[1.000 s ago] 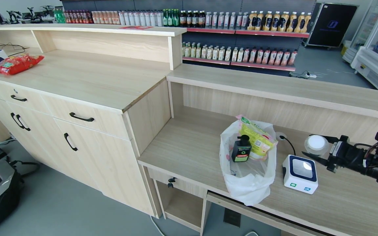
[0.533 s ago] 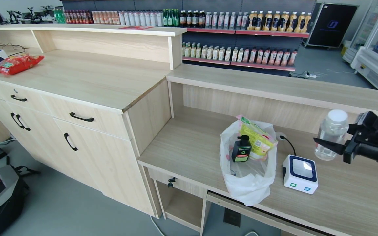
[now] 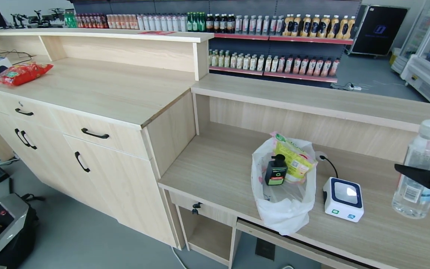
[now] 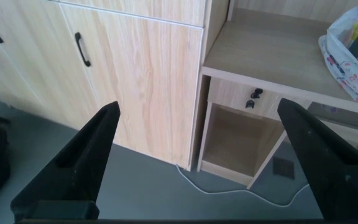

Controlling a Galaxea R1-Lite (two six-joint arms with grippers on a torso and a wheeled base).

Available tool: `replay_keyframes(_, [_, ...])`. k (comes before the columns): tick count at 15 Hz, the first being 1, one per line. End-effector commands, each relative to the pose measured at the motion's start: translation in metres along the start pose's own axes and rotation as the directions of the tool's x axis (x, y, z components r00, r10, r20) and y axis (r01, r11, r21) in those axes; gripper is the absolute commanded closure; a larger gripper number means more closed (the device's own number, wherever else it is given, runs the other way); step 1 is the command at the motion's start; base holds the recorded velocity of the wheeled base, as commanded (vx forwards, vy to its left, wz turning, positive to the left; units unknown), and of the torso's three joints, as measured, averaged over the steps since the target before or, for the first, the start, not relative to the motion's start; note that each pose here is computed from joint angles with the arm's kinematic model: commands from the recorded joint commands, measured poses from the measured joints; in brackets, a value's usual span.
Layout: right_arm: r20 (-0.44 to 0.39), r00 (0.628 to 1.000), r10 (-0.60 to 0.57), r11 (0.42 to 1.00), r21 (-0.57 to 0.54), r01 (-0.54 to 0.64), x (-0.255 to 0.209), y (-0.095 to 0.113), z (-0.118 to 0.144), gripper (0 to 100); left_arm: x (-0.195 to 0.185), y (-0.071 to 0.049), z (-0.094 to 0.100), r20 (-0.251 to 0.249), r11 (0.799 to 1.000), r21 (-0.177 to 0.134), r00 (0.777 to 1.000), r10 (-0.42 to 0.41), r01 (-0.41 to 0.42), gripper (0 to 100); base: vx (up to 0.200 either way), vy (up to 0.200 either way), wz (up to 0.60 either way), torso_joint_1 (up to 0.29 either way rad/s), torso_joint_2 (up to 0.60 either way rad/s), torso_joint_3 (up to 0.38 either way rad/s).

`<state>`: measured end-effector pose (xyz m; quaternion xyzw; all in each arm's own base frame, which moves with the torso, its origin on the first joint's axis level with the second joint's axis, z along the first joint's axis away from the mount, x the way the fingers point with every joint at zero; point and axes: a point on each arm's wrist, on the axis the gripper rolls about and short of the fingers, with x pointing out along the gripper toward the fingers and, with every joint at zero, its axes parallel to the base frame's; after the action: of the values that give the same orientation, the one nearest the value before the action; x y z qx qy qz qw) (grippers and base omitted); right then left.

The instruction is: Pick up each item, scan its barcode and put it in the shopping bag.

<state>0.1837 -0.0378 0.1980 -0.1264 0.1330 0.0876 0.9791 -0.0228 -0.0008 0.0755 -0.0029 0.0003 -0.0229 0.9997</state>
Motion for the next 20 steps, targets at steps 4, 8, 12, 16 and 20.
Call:
replay_keyframes(4, [0.000, 0.997, 0.081, 0.997, 0.006, -0.081, 0.029, 0.023, 0.000, 100, 0.000, 0.000, 0.000, -0.001, 1.000, 0.000, 1.000, 0.000, 0.000, 0, 0.000, 0.000, 0.30, -0.122, 0.31, 0.179])
replay_keyframes(8, [-0.032, 0.987, 0.160, 0.987, 0.005, -0.160, 0.075, 0.034, -0.018, 100, 0.000, 0.000, 0.000, -0.001, 1.000, 0.000, 1.000, 0.000, 0.000, 0, 0.000, 0.000, 0.00, -0.012, 0.03, 0.018])
replay_keyframes(12, [0.009, 0.944, 0.330, 0.944, 0.003, -0.330, 0.107, 0.043, -0.043, 100, 0.000, 0.000, 0.000, -0.001, 1.000, 0.000, 1.000, 0.000, 0.000, 0, 0.000, 0.000, 0.00, 0.000, 0.00, 0.000])
replay_keyframes(16, [0.029, 0.944, 0.328, 0.945, -0.010, -0.328, 0.136, 0.044, -0.064, 100, 0.000, 0.000, 0.000, -0.001, 1.000, 0.000, 1.000, 0.000, 0.000, 0, 0.000, 0.000, 0.00, 0.000, 0.00, 0.000])
replay_keyframes(20, [0.034, 0.947, 0.318, 0.948, -0.015, -0.318, 0.145, 0.043, -0.074, 100, 0.000, 0.000, 0.000, -0.001, 1.000, 0.000, 1.000, 0.000, 0.000, 0, 0.000, 0.000, 0.00, 0.000, 0.00, 0.000])
